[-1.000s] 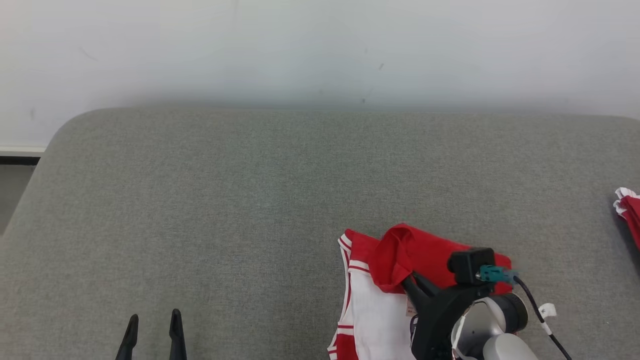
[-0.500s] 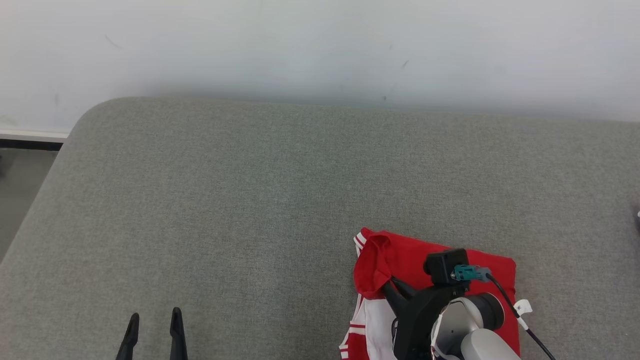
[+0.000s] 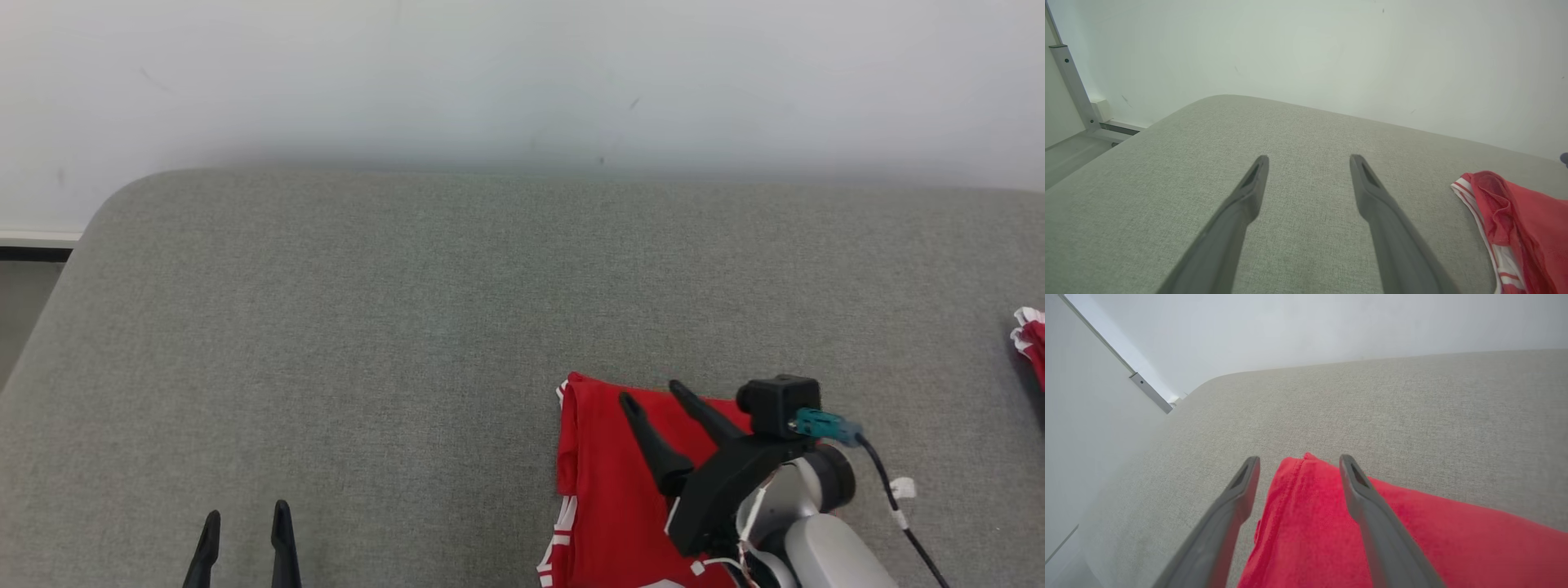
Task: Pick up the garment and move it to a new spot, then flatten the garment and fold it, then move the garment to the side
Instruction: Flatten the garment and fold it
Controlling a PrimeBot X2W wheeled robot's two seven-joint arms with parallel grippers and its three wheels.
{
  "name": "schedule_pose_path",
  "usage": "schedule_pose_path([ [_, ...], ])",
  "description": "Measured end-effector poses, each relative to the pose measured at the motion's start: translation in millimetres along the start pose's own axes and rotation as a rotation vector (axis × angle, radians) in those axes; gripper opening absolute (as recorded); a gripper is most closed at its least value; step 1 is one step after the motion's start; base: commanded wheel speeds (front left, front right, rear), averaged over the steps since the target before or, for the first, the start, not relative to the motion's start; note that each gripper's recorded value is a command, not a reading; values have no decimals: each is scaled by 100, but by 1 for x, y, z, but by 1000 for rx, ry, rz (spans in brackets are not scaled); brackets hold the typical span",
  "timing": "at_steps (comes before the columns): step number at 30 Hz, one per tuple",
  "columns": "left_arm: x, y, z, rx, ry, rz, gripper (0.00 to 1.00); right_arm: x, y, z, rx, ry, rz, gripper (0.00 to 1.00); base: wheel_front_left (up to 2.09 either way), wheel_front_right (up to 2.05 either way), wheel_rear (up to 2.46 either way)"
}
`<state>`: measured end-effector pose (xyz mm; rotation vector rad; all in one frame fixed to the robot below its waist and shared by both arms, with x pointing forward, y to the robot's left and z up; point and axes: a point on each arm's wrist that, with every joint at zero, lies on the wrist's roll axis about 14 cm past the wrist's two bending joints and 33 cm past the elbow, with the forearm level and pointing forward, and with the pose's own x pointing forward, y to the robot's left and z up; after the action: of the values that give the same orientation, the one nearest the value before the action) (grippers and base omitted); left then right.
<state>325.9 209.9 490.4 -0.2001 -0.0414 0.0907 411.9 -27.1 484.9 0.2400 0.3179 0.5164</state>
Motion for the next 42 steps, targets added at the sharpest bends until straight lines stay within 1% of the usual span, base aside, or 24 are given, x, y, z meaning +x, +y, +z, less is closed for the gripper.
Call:
schedule_pose_path([
  [4,3,-5,0,-5,0,-15,100,-16,-33,10,-16,-46,-97,100,0,0,0],
  [5,3,-7,-1,-6,1,-19,100,-22,-43,10,-19,-50,-127,100,0,0,0],
  [6,3,-7,-1,-6,1,-19,100,-22,-43,10,-19,-50,-127,100,0,0,0],
  [11,4,-11,-1,-10,2,-32,100,-51,-84,1,-49,-60,-263,100,0,0,0],
  [17,2,-12,2,-11,-7,-36,100,-87,-110,4,-99,-167,-378,100,0,0,0],
  [22,-2,-12,4,-13,-16,-39,100,-108,-111,1,-132,-239,-412,100,0,0,0],
  [28,-1,-18,6,-12,-23,-58,100,-122,-96,-4,-178,-296,-381,100,0,0,0],
  [33,-1,-21,9,-16,-33,-67,100,-131,-93,-4,-184,-318,-381,100,0,0,0],
  [42,-9,-21,3,-3,-13,-77,100,-148,-91,7,-195,-379,-395,100,0,0,0],
])
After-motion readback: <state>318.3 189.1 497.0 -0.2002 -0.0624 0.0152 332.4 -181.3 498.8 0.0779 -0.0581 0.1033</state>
